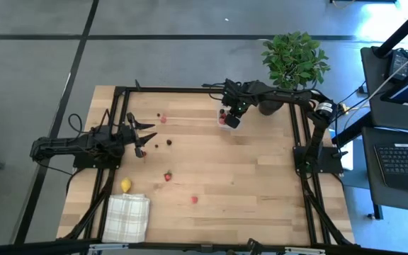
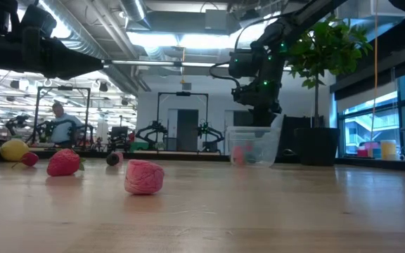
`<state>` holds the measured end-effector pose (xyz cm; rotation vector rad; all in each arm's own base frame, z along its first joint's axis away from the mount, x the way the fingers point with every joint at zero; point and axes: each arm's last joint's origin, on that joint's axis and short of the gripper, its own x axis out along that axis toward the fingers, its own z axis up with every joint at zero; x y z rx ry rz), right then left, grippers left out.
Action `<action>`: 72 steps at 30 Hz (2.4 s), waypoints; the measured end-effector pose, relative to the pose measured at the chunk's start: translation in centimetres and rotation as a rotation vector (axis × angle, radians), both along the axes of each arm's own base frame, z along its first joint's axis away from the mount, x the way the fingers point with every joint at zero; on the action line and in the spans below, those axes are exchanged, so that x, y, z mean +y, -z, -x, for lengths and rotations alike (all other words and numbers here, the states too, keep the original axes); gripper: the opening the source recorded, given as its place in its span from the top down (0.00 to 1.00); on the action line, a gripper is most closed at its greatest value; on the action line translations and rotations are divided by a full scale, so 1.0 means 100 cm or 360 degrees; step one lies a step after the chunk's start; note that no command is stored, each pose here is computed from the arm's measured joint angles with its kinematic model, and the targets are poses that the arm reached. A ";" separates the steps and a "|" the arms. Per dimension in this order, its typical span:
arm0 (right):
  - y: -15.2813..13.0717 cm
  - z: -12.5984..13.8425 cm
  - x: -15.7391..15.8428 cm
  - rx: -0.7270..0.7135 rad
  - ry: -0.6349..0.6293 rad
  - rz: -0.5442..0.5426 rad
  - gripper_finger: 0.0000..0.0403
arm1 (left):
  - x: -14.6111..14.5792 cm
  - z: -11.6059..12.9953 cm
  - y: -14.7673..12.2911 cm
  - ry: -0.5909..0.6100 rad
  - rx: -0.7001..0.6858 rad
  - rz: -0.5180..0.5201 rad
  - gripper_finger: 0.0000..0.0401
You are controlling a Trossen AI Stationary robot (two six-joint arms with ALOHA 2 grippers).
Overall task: Pick and placing Produce into tupperware
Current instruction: Put the top strawberry into the transparent bin, then put the bottom peach into the transparent bin
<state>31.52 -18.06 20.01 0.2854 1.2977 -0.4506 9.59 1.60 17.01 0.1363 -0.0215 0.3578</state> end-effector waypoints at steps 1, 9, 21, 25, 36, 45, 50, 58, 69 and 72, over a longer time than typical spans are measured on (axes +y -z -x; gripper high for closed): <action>0.000 0.000 0.000 -0.0001 0.0000 0.0000 0.97 | 0.000 0.000 0.000 0.0000 0.0000 0.0000 0.61; 0.000 0.000 0.000 -0.0001 0.0000 0.0001 0.92 | 0.000 0.000 0.000 0.0000 0.0000 0.0000 0.61; -0.001 0.000 0.000 -0.0003 0.0002 0.0002 0.82 | 0.000 0.000 0.000 0.0000 0.0000 0.0000 0.61; -0.011 0.001 0.003 -0.0056 -0.0002 0.0030 0.82 | 0.000 0.000 0.000 0.0000 0.0000 0.0001 0.61; -0.075 -0.002 0.036 -0.0485 -0.0113 0.0202 0.82 | 0.000 0.000 0.000 -0.0001 0.0000 0.0000 0.61; -0.086 -0.034 0.105 -0.0844 -0.0667 0.0116 0.82 | 0.000 0.000 0.000 -0.0001 0.0000 0.0000 0.61; -0.071 -0.048 0.149 -0.1120 -0.0969 0.0068 0.82 | 0.000 0.000 0.000 -0.0001 0.0000 0.0000 0.61; -0.018 -0.036 0.208 -0.1507 -0.1243 0.0069 0.82 | 0.000 0.000 0.000 -0.0001 0.0000 0.0001 0.61; 0.007 -0.012 0.241 -0.1808 -0.1352 0.0049 0.79 | 0.000 0.000 0.000 0.0000 -0.0001 0.0002 0.61; 0.010 -0.013 0.248 -0.1822 -0.1337 0.0074 0.73 | 0.000 0.000 0.000 0.0000 -0.0001 0.0003 0.61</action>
